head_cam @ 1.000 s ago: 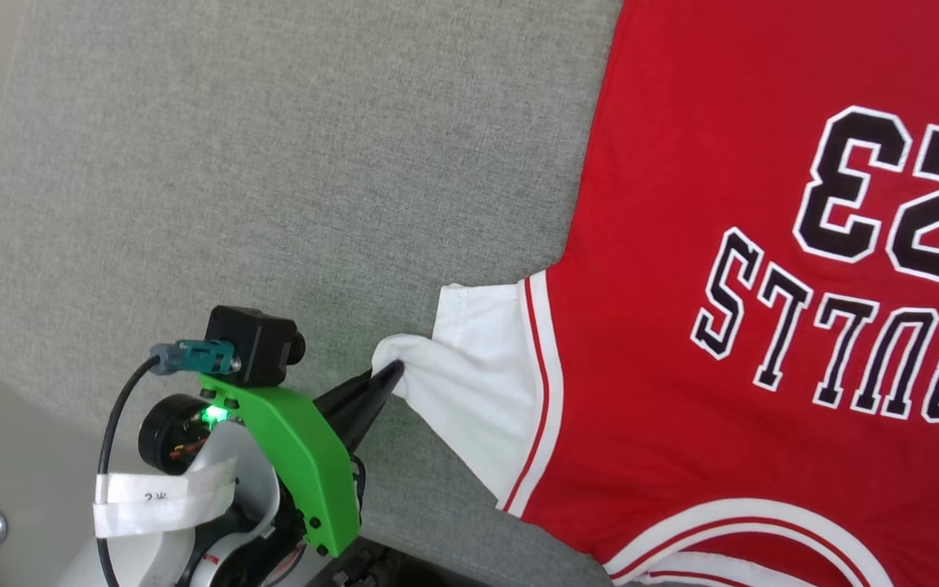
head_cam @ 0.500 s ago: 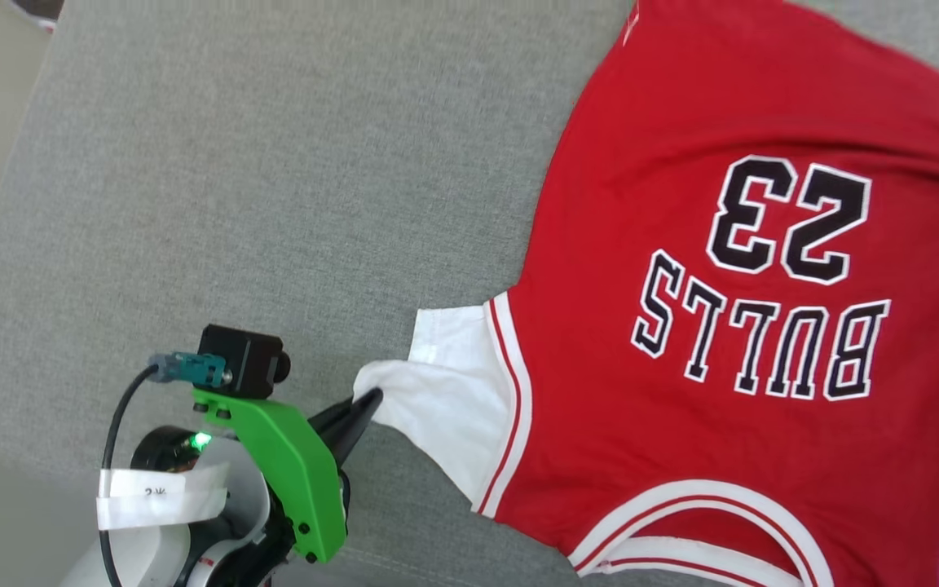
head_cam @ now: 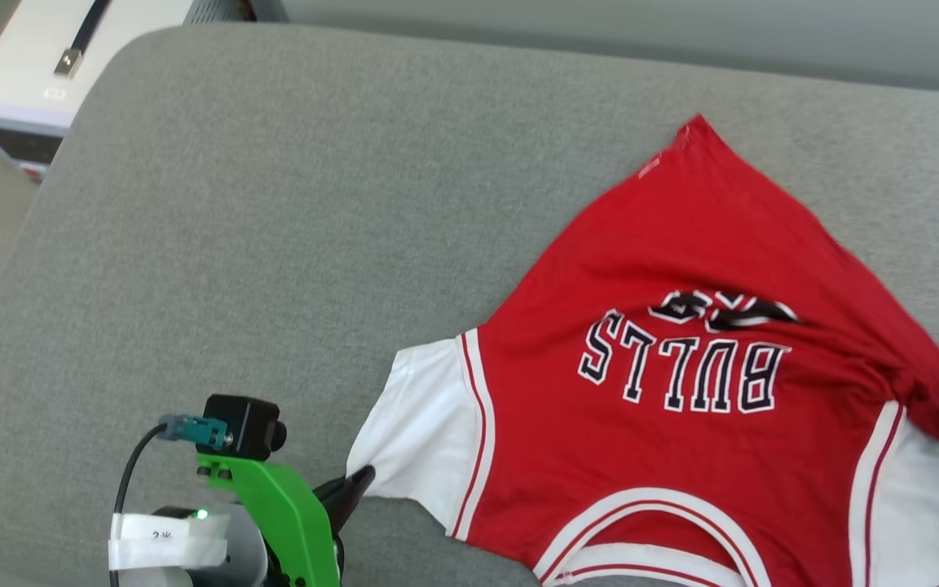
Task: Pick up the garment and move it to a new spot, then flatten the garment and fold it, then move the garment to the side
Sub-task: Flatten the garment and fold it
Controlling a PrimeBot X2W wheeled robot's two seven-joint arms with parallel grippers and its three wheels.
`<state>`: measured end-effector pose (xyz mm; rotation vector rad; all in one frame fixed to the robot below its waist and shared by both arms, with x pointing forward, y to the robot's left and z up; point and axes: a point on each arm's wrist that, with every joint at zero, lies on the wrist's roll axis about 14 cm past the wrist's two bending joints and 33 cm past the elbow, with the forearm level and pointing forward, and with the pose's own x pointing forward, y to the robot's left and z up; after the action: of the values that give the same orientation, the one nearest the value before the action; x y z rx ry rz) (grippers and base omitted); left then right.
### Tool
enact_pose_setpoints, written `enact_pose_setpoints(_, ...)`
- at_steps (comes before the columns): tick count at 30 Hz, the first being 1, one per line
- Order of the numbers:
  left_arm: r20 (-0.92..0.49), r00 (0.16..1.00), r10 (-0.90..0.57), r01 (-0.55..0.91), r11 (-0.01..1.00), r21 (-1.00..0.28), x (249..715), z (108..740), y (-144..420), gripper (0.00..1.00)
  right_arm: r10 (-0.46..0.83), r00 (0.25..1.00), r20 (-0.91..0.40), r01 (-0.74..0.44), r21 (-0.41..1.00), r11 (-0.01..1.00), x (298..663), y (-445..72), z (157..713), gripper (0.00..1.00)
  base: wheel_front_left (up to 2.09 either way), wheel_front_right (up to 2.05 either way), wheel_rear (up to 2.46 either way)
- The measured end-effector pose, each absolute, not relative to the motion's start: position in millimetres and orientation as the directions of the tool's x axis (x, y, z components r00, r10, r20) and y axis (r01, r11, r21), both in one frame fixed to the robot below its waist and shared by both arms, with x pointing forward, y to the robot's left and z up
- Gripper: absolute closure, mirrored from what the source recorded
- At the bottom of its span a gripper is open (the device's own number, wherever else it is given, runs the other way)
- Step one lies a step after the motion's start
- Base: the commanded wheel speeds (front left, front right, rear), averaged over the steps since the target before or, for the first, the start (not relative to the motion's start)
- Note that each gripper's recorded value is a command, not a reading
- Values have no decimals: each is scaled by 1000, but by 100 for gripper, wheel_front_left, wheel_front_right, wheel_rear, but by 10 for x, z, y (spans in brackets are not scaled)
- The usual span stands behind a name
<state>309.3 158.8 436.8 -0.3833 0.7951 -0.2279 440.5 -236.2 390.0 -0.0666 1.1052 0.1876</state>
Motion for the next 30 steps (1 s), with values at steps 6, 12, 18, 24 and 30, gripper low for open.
enact_pose_setpoints(6, -614, 701, -362, 85, 898, -431, 3013, 4474, 1513, 100, 104, 451, -886, -142, 44, 989, 3939, -2519, 3996, 100, 0, 0, 0)
enact_pose_setpoints(12, -584, 713, -388, 116, 887, -447, 2972, 4554, 1433, 100, 101, 457, -884, -103, 60, 993, 3501, -2598, 4005, 100, 0, 0, 0)
enact_pose_setpoints(18, -578, 708, -405, 125, 878, -463, 2901, 4543, 1363, 100, 104, 447, -889, -56, 89, 994, 3201, -2600, 3930, 100, 0, 0, 0)
enact_pose_setpoints(24, -582, 704, -407, 117, 875, -471, 2886, 4508, 1342, 100, 103, 438, -893, -31, 100, 995, 3134, -2584, 3842, 72, 0, 0, 0)
enact_pose_setpoints(30, -581, 707, -403, 114, 876, -469, 2876, 4512, 1361, 100, 96, 467, -879, -48, 83, 995, 3232, -2588, 3918, 0, 0, 0, 0)
